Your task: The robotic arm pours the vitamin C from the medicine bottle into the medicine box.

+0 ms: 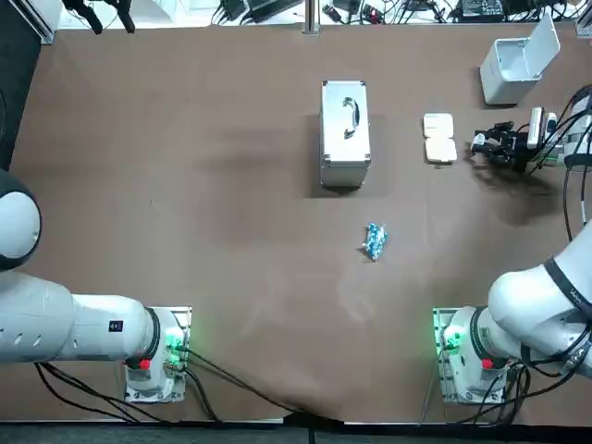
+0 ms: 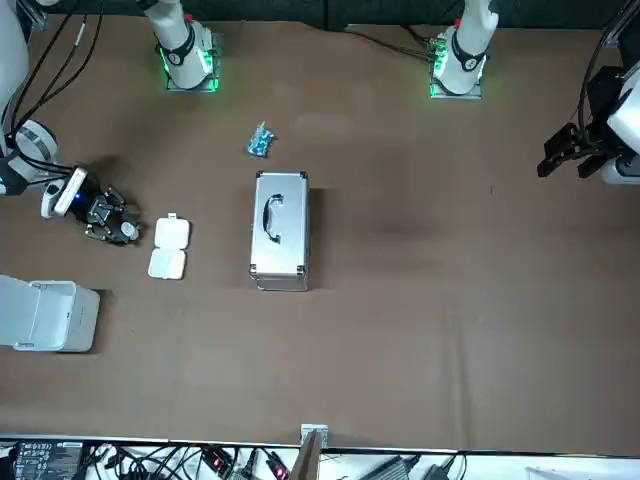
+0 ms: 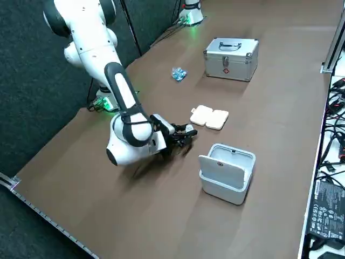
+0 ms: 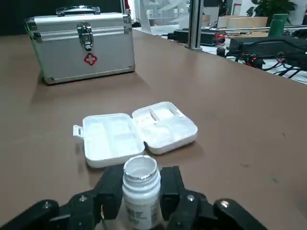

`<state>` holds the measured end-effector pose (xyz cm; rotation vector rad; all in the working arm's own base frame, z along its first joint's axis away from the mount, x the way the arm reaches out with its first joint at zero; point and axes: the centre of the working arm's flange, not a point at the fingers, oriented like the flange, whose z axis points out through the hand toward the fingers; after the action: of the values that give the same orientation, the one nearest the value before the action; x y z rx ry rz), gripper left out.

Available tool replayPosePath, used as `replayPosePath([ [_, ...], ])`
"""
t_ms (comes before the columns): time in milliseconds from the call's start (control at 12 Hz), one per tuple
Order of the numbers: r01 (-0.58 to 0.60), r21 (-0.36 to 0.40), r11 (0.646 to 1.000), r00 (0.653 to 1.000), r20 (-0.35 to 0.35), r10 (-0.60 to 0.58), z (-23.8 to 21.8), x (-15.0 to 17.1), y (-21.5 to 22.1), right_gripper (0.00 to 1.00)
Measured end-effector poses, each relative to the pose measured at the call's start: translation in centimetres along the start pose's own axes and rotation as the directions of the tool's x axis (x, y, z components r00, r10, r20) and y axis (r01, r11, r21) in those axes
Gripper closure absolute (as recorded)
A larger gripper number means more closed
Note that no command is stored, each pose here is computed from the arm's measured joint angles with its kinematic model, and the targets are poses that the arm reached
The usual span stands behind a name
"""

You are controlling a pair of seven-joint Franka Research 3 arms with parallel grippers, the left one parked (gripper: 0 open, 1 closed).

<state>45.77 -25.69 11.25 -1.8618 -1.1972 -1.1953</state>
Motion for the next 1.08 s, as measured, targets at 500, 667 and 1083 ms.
replayPosePath([
  [500,-0.033,-0.011,0.999,0.999,-0.035,0.033,0.0,-1.5,-0.7,0.57],
  [667,-0.044,-0.015,0.999,0.998,-0.039,0.043,-0.2,-2.0,-0.9,0.57],
  [1083,-0.067,-0.023,0.997,0.997,-0.046,0.066,-0.6,-2.4,-1.1,0.3],
])
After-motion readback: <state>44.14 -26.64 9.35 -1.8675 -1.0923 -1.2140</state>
